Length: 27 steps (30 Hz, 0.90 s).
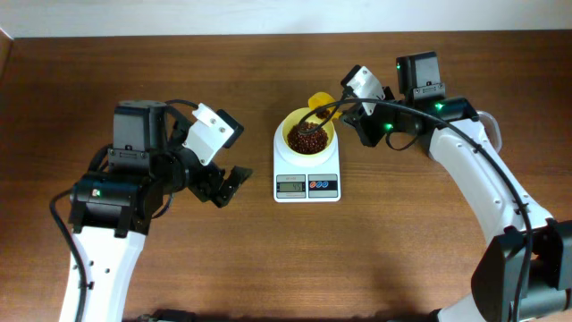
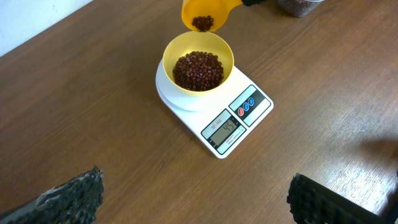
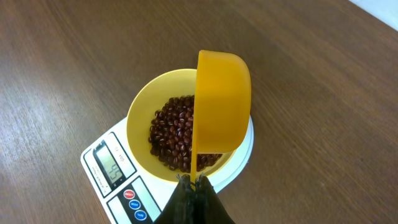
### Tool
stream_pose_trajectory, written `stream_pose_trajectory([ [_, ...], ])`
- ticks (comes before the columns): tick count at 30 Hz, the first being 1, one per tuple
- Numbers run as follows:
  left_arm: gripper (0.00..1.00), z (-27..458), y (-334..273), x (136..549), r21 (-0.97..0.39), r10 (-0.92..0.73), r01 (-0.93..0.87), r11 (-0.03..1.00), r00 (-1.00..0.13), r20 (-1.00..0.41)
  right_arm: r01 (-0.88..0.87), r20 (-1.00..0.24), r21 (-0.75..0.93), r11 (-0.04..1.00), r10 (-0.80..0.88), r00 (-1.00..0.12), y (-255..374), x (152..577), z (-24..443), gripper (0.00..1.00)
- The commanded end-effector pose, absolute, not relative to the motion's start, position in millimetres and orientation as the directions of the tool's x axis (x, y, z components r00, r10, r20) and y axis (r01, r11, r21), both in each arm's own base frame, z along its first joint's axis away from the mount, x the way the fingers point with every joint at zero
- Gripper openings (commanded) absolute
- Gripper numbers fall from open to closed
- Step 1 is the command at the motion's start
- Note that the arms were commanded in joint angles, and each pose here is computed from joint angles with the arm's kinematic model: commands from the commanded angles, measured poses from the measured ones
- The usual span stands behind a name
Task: Scoop item into bowl and weigh 50g on scale
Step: 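Tilt the scoop to pour a small amount of beans into the bowl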
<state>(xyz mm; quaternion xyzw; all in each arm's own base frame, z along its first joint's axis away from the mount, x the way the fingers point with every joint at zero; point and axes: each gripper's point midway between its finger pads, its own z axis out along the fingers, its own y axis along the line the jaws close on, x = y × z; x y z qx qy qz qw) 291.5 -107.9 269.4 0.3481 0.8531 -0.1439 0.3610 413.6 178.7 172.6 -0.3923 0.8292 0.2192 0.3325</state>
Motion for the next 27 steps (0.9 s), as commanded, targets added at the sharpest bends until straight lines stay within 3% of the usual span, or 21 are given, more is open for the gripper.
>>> stream_pose_trajectory([
  [1, 0.98, 277, -106, 293, 0.032, 0.497, 0.699, 0.714, -0.474, -0.727, -0.794, -0.722, 0.079, 0.603, -0.514, -0.462, 180, 411, 179, 0.04],
  [3, 0.99, 277, -106, 293, 0.032, 0.497, 0.699, 0.714, -0.475, -0.727, -0.823, -0.757, 0.095, 0.56, -0.496, -0.425, 192, 406, 192, 0.04],
  [13, 0.99, 277, -106, 293, 0.032, 0.497, 0.699, 0.714, -0.474, -0.727, -0.812, -0.72, 0.12, 0.571, -0.513, -0.467, 189, 400, 180, 0.04],
  [17, 0.99, 277, -106, 293, 0.032, 0.497, 0.699, 0.714, -0.475, -0.727, -0.836, -0.743, 0.176, 0.52, -0.486, -0.459, 200, 391, 186, 0.04],
  [27, 0.99, 277, -106, 293, 0.032, 0.497, 0.699, 0.714, -0.475, -0.727, -0.795, -0.728, 0.246, 0.554, -0.436, -0.529, 201, 391, 188, 0.04],
])
